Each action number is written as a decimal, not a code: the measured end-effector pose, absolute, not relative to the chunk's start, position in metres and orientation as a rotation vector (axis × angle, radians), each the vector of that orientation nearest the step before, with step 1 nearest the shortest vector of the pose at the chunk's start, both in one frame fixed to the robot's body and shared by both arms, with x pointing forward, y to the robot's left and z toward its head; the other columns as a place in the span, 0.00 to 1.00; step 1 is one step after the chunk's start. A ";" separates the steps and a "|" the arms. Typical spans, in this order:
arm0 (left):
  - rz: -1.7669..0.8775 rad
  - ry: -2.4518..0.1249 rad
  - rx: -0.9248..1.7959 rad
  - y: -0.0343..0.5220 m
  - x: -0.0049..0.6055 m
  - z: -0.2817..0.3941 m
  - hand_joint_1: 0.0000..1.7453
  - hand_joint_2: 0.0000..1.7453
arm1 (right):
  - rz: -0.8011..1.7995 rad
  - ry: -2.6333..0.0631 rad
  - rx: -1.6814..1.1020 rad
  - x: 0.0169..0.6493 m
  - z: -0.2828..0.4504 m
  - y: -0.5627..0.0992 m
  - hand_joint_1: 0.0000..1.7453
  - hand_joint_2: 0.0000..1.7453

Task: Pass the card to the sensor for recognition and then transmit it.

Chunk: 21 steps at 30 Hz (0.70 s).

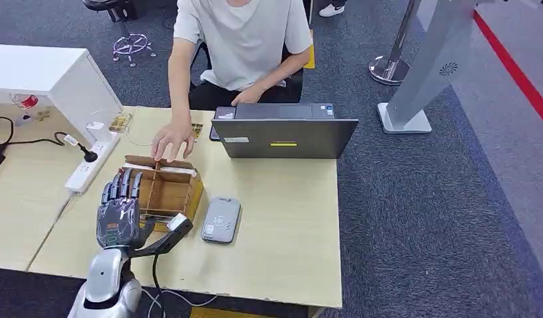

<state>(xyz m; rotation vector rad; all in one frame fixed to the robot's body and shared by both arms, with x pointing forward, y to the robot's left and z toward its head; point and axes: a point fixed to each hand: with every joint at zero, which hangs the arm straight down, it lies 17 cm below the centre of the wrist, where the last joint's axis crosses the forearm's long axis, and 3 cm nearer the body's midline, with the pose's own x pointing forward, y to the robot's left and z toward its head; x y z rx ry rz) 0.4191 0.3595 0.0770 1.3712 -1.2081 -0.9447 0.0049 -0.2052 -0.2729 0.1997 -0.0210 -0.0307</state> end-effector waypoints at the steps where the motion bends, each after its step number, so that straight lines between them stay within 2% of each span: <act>1: -0.945 -1.210 1.372 0.359 0.419 0.077 0.00 1.00 | -0.031 -0.021 0.200 0.005 -0.273 -0.205 0.00 1.00; 21: -0.994 -1.161 1.306 0.357 0.421 0.055 0.00 1.00 | -0.028 -0.021 0.200 0.005 -0.273 -0.206 0.00 1.00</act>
